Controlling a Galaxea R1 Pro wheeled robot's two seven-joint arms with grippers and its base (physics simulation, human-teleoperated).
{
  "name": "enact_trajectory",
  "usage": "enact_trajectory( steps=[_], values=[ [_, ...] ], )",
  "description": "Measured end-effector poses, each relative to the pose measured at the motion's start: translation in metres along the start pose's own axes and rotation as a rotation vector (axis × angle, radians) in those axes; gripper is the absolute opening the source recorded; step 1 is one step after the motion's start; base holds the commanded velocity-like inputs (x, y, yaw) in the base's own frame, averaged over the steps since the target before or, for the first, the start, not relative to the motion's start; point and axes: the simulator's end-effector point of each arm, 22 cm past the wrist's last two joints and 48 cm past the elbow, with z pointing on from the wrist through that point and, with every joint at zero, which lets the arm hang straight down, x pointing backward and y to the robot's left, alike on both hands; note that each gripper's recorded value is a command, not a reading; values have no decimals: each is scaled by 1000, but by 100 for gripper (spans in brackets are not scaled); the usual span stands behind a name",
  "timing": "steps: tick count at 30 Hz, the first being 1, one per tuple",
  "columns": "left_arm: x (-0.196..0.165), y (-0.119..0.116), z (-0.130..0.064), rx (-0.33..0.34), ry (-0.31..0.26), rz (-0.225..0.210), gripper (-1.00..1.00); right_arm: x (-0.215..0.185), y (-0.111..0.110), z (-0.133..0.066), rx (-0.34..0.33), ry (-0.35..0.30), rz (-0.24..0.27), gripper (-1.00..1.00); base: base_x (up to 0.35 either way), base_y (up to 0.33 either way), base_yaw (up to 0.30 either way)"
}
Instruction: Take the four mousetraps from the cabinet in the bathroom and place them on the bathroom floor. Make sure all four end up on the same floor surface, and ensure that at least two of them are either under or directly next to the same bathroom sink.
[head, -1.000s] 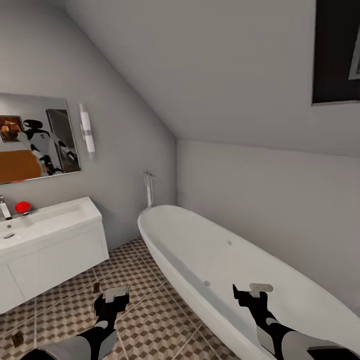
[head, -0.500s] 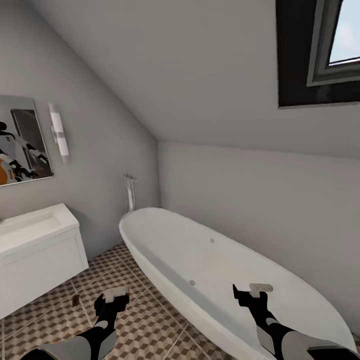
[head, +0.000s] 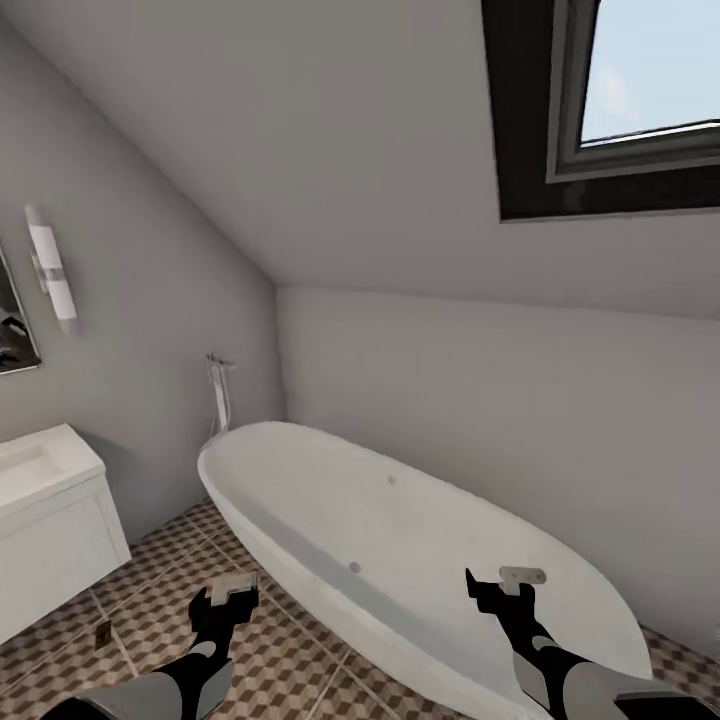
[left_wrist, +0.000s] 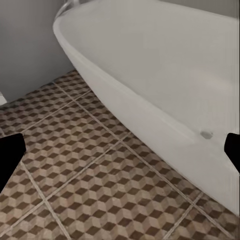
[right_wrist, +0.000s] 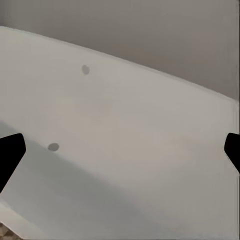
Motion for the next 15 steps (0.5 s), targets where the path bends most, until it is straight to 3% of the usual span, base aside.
enact_trajectory(
  steps=[15],
  values=[
    [-3,1,-1,-1,-2,0,100,-5,0,-1,0,-8,1,100,0,0,-259]
  ],
)
